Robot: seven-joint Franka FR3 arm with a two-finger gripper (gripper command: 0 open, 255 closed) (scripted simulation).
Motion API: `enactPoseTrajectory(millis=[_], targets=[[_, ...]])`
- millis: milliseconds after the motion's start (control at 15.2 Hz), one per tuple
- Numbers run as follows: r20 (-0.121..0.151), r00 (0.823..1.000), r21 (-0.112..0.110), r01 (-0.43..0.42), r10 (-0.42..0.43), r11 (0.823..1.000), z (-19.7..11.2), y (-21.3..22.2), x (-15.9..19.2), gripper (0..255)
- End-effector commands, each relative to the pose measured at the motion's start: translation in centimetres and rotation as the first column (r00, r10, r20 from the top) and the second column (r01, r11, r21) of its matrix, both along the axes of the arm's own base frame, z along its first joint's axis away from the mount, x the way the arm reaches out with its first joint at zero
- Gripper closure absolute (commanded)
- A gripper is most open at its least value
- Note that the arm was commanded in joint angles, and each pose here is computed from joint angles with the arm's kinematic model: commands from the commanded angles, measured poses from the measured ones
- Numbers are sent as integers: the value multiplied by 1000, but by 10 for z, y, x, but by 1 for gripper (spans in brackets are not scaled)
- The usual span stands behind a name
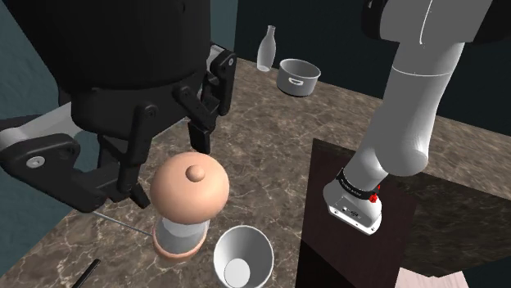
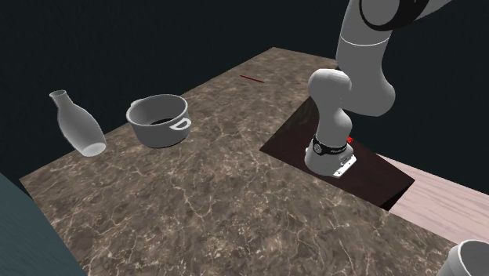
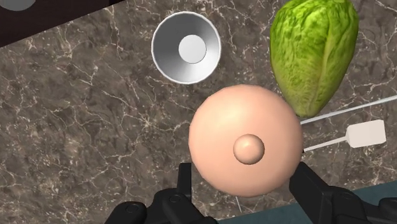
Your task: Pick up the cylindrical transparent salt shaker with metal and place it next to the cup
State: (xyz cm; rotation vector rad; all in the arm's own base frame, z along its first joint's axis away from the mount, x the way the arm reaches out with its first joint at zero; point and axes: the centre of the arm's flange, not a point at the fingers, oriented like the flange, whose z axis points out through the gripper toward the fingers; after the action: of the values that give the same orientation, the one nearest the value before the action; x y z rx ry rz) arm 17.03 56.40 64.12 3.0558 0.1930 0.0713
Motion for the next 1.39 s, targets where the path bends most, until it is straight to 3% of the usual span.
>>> enactPoseTrajectory(millis=[0, 1320], targets=[[0, 1000, 1, 1, -1, 1000, -11, 1, 0, 255], [0, 1000, 1, 1, -1, 1000, -117, 1, 0, 255]])
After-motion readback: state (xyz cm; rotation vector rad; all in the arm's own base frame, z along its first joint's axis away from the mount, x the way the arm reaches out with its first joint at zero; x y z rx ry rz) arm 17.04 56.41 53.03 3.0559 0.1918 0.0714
